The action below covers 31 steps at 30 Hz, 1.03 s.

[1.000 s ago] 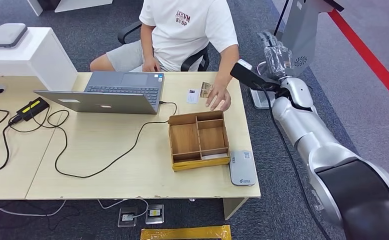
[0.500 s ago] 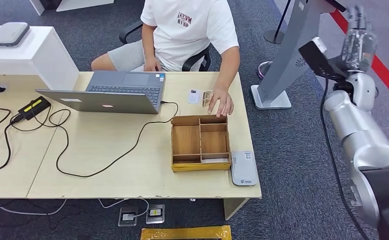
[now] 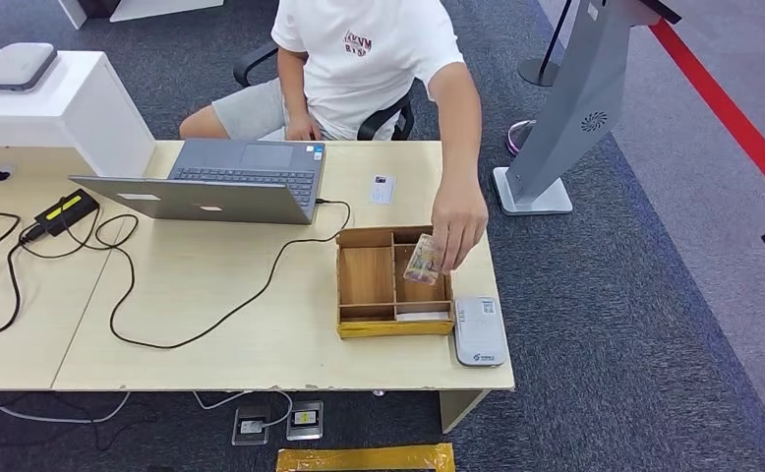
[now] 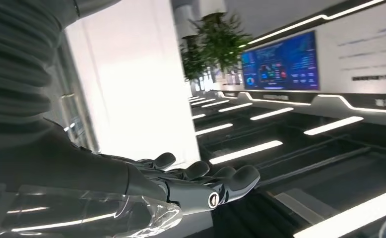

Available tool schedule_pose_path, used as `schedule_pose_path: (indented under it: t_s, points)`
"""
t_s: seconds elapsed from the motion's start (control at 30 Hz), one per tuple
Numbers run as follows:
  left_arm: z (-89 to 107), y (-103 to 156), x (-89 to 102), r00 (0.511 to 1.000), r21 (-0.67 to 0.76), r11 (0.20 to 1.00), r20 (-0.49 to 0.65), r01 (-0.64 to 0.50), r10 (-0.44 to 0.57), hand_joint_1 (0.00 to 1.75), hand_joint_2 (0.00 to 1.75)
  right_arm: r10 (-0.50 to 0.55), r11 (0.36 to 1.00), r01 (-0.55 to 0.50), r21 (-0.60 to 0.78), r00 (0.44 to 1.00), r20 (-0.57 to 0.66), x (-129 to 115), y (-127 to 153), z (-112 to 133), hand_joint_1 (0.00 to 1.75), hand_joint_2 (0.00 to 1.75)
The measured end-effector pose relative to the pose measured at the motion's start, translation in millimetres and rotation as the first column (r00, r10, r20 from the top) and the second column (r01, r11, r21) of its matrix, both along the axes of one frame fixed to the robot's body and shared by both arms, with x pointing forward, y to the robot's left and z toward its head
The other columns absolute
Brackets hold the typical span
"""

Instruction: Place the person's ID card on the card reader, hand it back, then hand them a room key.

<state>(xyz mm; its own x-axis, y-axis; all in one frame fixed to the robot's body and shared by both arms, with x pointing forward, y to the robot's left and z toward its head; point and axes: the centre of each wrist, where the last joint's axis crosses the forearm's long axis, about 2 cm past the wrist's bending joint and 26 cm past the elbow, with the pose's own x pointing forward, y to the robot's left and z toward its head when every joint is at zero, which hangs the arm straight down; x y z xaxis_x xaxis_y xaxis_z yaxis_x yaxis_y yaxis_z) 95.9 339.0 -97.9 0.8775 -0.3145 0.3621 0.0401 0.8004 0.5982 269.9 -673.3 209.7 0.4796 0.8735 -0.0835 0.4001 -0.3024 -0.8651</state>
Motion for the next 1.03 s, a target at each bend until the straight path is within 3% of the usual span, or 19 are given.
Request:
schedule_pose_path:
  t_s: [0.17,0.43,0.73,1.03]
  points:
    - [0.1,-6.0,1.9,1.0,-0.002,1.0,0.004,-0.021,0.021,0.0,1.75,-0.136,0.989,0.136,0.056,0.991,-0.012,-41.6,-11.3,-28.0,0.0,1.75]
    - [-0.1,-17.5,3.7,0.998,-0.012,0.998,0.001,-0.065,0.065,0.0,1.75,-0.291,0.938,0.301,0.171,0.953,-0.082,-63.8,7.7,-75.9,0.0,1.75]
    - [0.3,-25.5,6.8,0.997,-0.031,0.997,0.006,-0.075,0.075,0.0,1.75,-0.295,0.878,0.372,0.3,0.916,-0.273,-80.6,59.5,-149.6,0.0,1.75]
    - [0.4,-25.0,7.7,0.998,-0.033,0.997,0.007,-0.07,0.07,0.0,1.75,-0.296,0.811,0.446,0.379,0.871,-0.393,-101.7,92.8,-190.8,0.0,1.75]
